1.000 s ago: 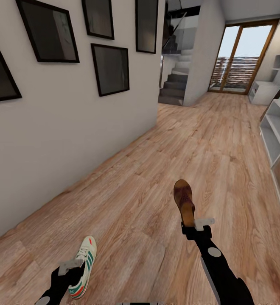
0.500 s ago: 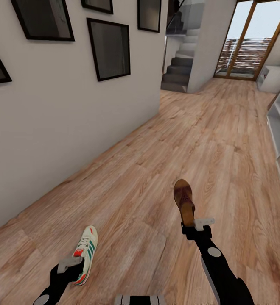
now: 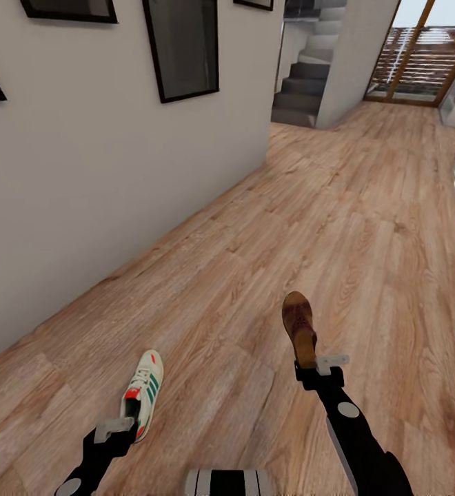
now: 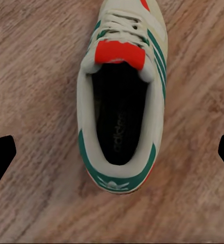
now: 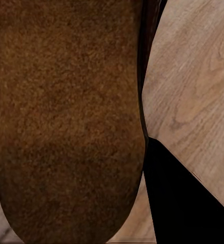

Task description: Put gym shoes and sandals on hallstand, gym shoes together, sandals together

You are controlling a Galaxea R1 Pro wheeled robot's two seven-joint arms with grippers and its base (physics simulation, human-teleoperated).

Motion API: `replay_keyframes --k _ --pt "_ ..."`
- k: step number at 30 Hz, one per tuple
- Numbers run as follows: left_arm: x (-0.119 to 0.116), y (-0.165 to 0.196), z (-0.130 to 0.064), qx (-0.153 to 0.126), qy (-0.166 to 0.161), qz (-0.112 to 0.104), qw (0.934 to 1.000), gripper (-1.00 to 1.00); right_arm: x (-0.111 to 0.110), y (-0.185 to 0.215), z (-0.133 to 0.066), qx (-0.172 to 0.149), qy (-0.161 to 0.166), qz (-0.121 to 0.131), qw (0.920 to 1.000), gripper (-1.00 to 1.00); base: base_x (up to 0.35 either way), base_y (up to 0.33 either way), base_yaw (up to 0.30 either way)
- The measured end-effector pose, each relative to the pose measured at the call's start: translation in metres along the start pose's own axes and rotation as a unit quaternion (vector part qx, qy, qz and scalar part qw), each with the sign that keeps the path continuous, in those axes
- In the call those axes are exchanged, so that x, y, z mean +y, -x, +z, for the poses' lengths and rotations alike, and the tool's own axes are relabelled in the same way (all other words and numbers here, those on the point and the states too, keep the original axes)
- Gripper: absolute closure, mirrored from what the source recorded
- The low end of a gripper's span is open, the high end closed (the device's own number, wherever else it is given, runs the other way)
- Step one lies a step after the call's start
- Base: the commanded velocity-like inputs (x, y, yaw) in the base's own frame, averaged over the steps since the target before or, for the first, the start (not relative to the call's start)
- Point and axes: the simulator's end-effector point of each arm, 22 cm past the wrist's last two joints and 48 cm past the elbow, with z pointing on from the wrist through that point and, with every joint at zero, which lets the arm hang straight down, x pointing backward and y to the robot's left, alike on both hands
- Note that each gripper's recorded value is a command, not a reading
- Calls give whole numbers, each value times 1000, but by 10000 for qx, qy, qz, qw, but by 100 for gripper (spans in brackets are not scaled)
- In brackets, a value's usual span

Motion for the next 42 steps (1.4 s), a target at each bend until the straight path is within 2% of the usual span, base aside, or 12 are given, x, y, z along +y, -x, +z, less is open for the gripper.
replay_keyframes --k 22,42 --pt "1 -64 9 618 28 45 9981 -100 10 -69 20 607 77 -42 9981 100 0 0 49" --pt "0 -66 9 639 10 57 9979 -100 9 -71 20 630 67 -60 9980 100 36 0 0"
